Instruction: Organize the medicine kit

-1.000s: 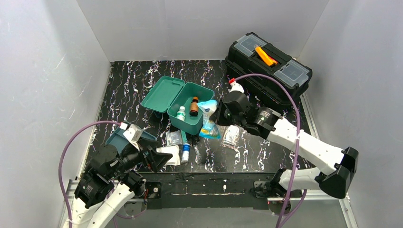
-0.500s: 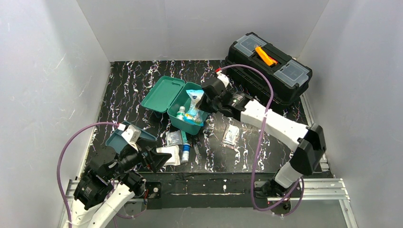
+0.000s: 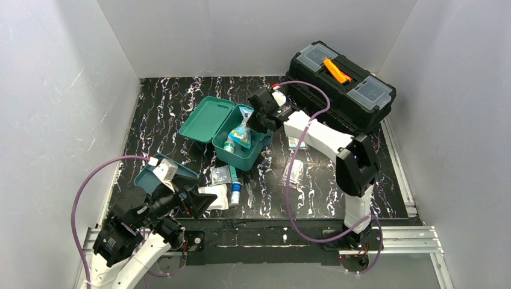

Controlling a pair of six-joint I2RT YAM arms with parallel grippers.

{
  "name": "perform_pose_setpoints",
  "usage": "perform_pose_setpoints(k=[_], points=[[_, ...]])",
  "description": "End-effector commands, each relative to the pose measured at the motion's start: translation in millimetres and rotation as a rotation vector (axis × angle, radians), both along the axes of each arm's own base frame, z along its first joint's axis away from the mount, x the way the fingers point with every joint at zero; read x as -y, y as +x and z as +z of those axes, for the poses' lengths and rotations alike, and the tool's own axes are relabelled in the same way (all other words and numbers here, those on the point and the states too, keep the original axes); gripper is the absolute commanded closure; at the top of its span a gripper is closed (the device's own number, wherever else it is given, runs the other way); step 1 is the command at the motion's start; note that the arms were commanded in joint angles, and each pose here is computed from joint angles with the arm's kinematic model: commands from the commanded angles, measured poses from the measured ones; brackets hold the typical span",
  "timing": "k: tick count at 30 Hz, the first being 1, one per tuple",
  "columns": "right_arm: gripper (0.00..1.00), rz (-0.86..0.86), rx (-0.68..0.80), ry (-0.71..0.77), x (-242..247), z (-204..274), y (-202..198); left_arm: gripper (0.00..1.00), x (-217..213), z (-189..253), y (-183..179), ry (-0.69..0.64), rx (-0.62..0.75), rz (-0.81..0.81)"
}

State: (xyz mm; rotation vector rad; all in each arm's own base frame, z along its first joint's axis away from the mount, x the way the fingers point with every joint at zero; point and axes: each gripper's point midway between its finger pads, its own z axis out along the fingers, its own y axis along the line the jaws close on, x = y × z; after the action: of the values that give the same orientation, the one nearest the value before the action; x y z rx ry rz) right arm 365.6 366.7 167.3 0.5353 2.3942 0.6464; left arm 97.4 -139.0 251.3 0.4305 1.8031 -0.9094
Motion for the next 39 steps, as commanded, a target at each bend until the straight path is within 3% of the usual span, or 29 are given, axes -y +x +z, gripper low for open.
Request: perform_pose_setpoints(k=[1,6,12,18,29,39], points=[[0.99,-0.034,-0.016,0.05,-12,5,13,0.02,-1,-3,2,0.011,0.0,0.009],[0.96,-0.031,-0.078,0.024,-15,-25,10,0.02,-1,-2,2,0.01,0.001,0.012],[0.6,-0.017,-0.102,0.015,-18,-34,8,0.02,-1,-3,3,0.012,-0.001,0.012],[0.43,0.009,-0.03,0.029,-17,0,12,0.02,-1,-4,3,0.014,-0.005,0.013],[0.41,0.084,0.128,0.031,10,72,-8,0.02,0,-6,5,0.023,-0.017,0.015],[0.35,0.211,0.179,-0.123,74,68,-63,0.02,0,-8,7,0.029,-0.029,0.021]])
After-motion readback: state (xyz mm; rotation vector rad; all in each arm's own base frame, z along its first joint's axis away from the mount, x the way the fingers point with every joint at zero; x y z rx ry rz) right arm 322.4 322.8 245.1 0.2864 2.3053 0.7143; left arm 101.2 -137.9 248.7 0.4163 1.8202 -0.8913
